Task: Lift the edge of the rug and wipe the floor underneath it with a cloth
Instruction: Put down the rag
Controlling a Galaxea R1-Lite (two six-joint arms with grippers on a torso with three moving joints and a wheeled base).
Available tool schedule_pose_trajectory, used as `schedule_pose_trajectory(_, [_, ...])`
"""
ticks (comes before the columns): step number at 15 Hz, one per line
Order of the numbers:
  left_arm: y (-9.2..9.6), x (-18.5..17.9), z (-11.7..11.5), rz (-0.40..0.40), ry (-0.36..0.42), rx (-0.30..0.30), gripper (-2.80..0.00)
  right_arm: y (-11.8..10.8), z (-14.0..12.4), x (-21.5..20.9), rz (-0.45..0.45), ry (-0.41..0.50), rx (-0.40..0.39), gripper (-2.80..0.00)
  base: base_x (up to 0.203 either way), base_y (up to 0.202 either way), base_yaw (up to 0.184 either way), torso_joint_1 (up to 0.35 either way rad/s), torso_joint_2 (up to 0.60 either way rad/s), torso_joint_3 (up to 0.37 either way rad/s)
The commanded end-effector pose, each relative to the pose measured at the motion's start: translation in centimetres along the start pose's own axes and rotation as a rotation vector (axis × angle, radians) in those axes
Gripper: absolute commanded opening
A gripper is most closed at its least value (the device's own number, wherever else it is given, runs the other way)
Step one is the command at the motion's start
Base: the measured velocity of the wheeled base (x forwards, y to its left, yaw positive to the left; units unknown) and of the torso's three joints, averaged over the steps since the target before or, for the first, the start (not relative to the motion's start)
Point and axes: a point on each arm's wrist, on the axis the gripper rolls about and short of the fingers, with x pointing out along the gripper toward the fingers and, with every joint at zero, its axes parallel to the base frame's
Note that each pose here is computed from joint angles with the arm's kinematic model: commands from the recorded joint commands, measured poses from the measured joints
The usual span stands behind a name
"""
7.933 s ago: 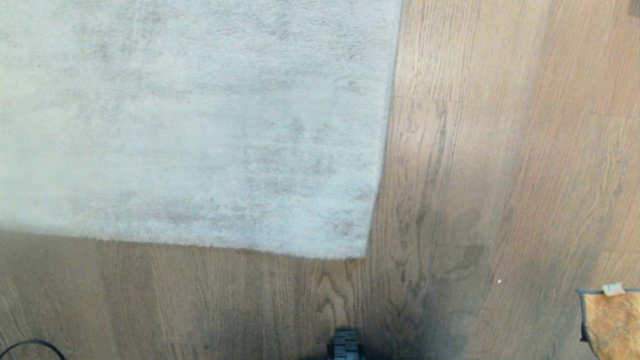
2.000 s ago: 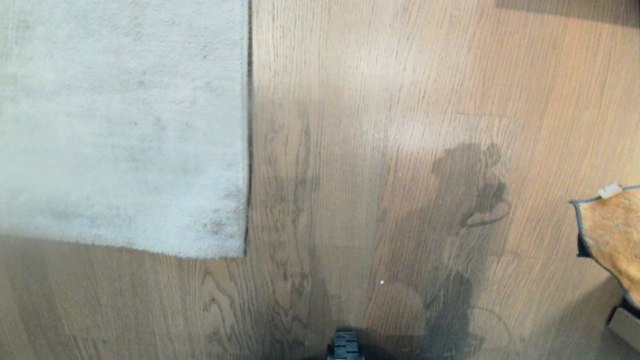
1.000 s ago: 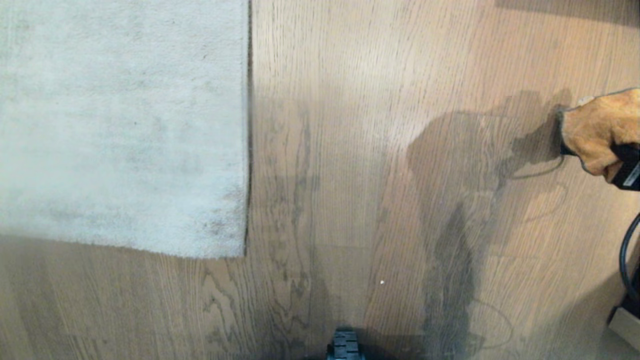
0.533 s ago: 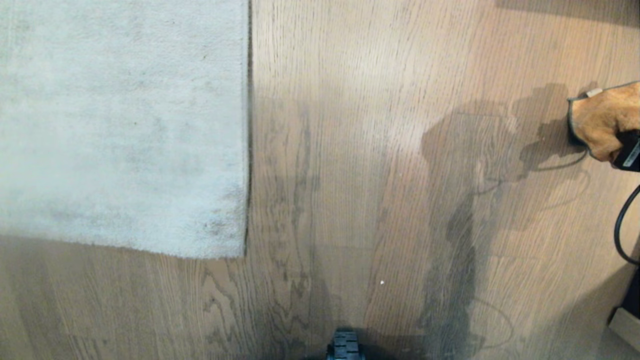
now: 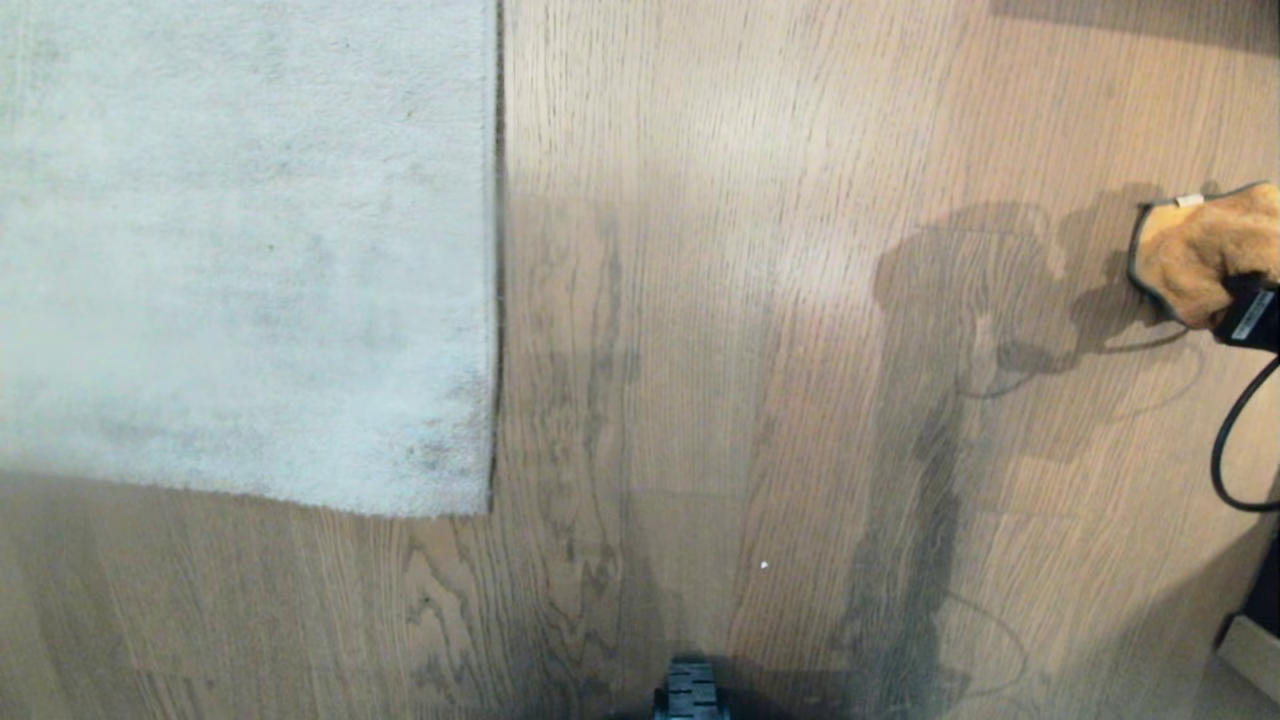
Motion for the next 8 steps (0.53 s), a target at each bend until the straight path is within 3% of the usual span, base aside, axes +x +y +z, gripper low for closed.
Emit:
schedule_pose_trajectory(1, [0.00, 0.00, 0.00, 0.001, 0.000, -0.001, -2.80, -0.25, -1.55, 1.46, 0.001, 0.000, 0.003, -2.80, 0.000, 0.000, 0.000, 0.000, 0.00, 0.000])
schedule_pose_trajectory(8, [0.00, 0.00, 0.00, 0.001, 0.000, -0.001, -2.80, -1.02, -2.12, 1.78, 0.000, 0.012, 0.003, -2.80, 0.000, 0.000, 0.000, 0.000, 0.00, 0.000])
